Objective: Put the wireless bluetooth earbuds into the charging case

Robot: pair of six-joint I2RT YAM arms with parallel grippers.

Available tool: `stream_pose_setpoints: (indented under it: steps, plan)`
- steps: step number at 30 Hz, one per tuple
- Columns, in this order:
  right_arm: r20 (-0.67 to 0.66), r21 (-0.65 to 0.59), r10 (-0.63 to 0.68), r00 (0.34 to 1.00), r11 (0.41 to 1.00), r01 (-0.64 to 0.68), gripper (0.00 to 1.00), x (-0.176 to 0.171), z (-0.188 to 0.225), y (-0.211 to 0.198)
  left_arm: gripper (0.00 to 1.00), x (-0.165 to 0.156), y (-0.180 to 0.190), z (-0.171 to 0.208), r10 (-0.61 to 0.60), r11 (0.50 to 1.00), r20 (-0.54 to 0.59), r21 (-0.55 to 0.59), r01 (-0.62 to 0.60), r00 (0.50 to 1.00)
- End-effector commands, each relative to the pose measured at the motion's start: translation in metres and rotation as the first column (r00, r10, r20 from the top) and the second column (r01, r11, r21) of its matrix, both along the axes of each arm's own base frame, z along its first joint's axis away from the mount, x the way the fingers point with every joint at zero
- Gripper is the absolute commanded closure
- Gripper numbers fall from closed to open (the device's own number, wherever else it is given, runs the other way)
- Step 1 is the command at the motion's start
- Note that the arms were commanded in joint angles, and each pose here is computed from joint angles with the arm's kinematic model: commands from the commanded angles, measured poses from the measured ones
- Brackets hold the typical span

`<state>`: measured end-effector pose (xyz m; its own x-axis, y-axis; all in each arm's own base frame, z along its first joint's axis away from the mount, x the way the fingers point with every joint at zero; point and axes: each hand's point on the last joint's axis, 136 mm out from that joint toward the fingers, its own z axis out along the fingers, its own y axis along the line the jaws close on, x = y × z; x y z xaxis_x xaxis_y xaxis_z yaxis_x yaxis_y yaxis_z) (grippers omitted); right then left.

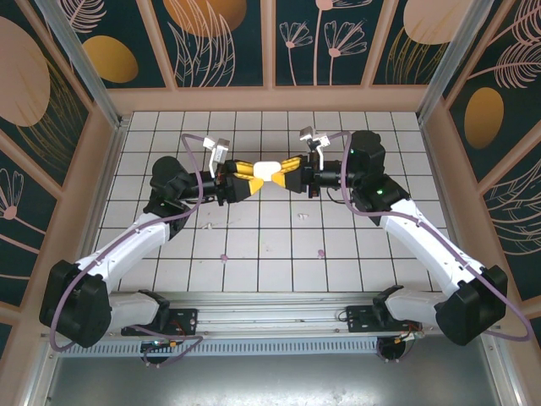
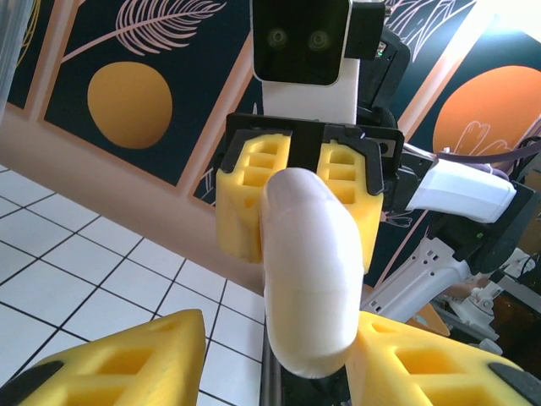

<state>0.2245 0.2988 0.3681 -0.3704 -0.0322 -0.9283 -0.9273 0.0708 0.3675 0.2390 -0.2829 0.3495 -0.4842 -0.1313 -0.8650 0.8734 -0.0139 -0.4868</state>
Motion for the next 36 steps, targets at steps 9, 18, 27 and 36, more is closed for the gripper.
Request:
stream_pose_setpoints:
  steps: [9,18,27,36]
  plan:
    - [-0.001,0.011,0.057,0.998,0.998,-0.057,0.89,-0.013,0.0,0.01,0.54,-0.01,0.003,0.025,0.009,0.999,0.091,-0.046,-0.005,0.996]
    - [-0.006,0.012,0.013,1.0,1.0,-0.013,0.75,-0.007,0.003,0.011,0.92,-0.004,0.004,0.018,0.057,0.998,0.091,0.001,-0.057,0.994]
    - [-0.029,-0.032,-0.086,0.996,0.996,0.085,0.53,0.014,-0.006,0.012,1.0,-0.014,0.009,0.007,0.065,0.993,0.237,0.085,-0.087,0.969]
    - [-0.077,-0.128,-0.203,0.976,0.973,0.193,0.52,0.044,-0.03,0.016,1.0,-0.034,0.018,0.011,0.046,0.992,0.393,0.09,-0.088,0.918]
